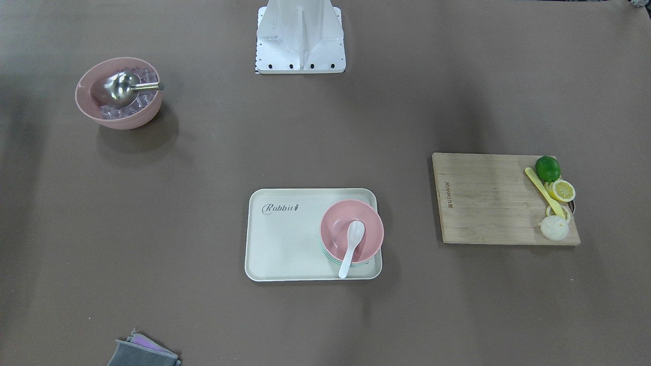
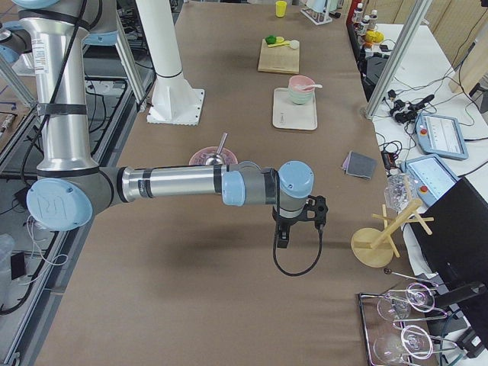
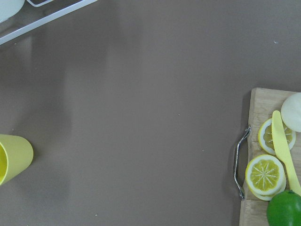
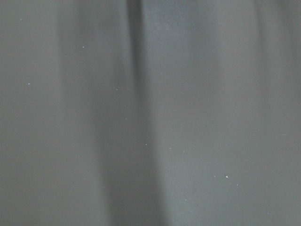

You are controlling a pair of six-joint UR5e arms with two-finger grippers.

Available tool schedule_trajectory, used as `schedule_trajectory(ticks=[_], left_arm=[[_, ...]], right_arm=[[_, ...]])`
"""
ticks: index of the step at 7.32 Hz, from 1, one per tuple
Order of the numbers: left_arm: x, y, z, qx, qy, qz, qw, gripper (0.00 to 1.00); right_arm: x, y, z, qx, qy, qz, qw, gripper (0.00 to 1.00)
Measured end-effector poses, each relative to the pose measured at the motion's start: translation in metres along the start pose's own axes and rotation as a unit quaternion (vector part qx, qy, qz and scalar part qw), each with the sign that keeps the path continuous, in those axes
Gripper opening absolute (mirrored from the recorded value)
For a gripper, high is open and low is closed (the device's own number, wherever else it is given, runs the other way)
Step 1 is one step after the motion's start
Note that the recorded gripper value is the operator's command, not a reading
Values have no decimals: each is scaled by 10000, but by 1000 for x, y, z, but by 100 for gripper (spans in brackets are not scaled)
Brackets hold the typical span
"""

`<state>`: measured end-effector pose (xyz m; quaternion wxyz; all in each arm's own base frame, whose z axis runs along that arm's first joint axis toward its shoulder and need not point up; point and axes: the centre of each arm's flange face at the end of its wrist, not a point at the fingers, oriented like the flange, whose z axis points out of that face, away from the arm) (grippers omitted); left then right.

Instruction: Stack pink bowl on green and place spoon

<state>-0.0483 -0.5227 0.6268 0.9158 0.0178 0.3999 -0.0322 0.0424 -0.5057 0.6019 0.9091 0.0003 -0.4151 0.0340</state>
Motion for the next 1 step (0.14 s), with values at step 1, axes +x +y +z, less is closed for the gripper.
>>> schedule_trajectory(ticks=[1], left_arm=[[1,0,-1,6,13,8,10000,98]], right_arm=[[-1,0,-1,9,0,-7,10000,100]])
